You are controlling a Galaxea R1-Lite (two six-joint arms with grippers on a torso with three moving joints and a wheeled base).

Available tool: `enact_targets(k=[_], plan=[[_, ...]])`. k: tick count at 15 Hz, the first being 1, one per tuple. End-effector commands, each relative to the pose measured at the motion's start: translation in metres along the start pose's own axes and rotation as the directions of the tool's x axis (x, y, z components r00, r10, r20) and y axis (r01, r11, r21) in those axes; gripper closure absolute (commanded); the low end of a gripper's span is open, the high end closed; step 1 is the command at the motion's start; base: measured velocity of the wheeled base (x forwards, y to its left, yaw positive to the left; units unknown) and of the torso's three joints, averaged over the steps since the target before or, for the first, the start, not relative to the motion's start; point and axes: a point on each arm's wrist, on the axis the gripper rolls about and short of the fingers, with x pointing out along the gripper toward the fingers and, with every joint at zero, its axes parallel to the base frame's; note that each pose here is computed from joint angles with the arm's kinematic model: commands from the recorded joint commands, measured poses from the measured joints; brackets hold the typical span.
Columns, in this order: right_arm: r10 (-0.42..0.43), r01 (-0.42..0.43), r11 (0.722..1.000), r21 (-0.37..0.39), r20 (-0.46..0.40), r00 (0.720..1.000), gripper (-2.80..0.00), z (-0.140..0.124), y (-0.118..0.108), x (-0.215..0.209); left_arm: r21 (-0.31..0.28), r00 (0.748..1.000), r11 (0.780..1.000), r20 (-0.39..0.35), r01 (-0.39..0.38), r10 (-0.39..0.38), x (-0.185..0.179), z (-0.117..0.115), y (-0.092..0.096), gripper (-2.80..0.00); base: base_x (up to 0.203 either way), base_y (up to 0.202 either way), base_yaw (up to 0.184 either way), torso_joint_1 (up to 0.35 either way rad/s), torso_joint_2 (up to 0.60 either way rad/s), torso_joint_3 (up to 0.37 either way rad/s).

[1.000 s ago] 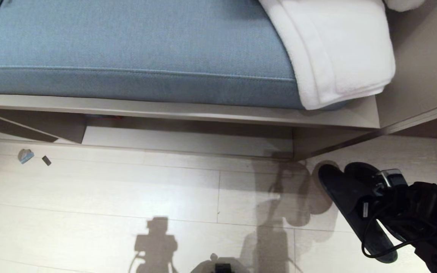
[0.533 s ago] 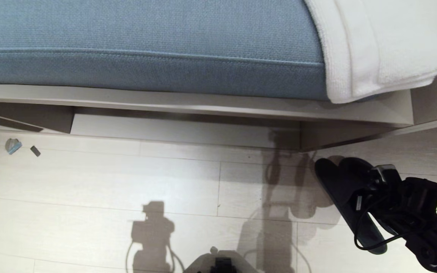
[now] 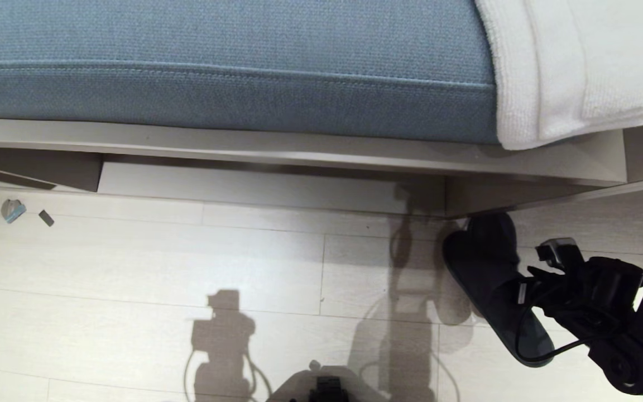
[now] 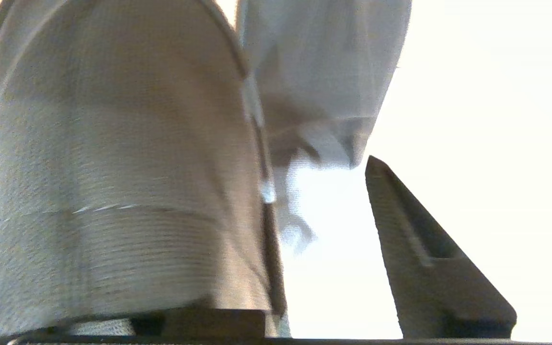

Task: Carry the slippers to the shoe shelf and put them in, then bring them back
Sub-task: Place the slippers on the floor

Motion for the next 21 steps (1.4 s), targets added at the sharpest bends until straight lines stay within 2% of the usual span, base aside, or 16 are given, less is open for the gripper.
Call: enact_targets(k=[1,6,8,10,11,14,15,17,19,21], plan=[[0.001,-0.001,1.000,-0.003,-0.005,1.000,-2.80,-0.002,0.000,-0.002,0.000,1.000,1.000,-0.007,-0.001,0.001,0.000,-0.002,0.000,0.00,0.000,0.000,0.000,0.000,0.00,0.000],[-0.008,0.006,1.000,-0.027,-0.092,0.996,-2.80,-0.023,0.002,-0.002,0.000,1.000,1.000,-0.007,-0.001,0.001,0.000,-0.002,0.000,0.00,0.000,0.000,0.000,0.000,0.00,0.000],[-0.079,0.076,0.997,-0.027,-0.113,0.990,-2.80,-0.031,0.002,0.008,0.000,1.000,1.000,-0.007,-0.001,0.001,0.000,-0.002,0.000,0.00,0.000,0.000,0.000,0.000,0.00,0.000],[-0.161,0.167,0.985,0.044,-0.105,0.981,-2.80,-0.031,0.005,0.017,0.000,1.000,1.000,-0.007,-0.002,0.002,0.000,-0.002,0.000,0.00,0.000,0.000,0.000,0.000,0.00,0.000],[-0.186,0.191,0.980,0.047,-0.096,0.978,-2.80,-0.028,0.006,0.019,0.000,1.000,1.000,-0.007,-0.001,0.001,0.000,-0.002,0.000,0.00,0.000,0.000,0.000,0.000,0.00,0.000],[-0.162,0.168,0.984,0.063,-0.084,0.983,-2.80,-0.026,0.016,0.021,0.000,1.000,1.000,-0.007,-0.001,0.001,0.000,-0.002,0.000,0.00,0.000,0.000,0.000,0.000,0.00,0.000],[-0.145,0.152,0.986,0.065,-0.112,0.983,-2.80,-0.028,0.021,0.021,0.000,1.000,1.000,-0.007,-0.001,0.001,0.000,-0.002,0.000,0.00,0.000,0.000,0.000,0.000,0.00,0.000],[-0.108,0.129,0.985,0.116,-0.169,0.980,-2.80,-0.025,0.031,0.025,0.000,1.000,1.000,-0.007,-0.001,0.001,0.000,-0.002,0.000,0.00,0.000,0.000,0.000,0.000,0.00,0.000],[-0.055,0.092,0.982,0.162,-0.224,0.973,-2.80,-0.020,0.032,0.024,0.000,1.000,1.000,-0.006,-0.001,0.001,0.000,-0.002,0.000,0.00,0.000,0.000,0.000,0.000,0.00,0.000],[-0.035,0.090,0.973,0.211,-0.250,0.968,-2.80,-0.012,0.030,0.025,0.000,1.000,1.000,-0.007,-0.001,0.001,0.000,-0.002,0.000,0.00,0.000,0.000,0.000,0.000,0.00,0.000]])
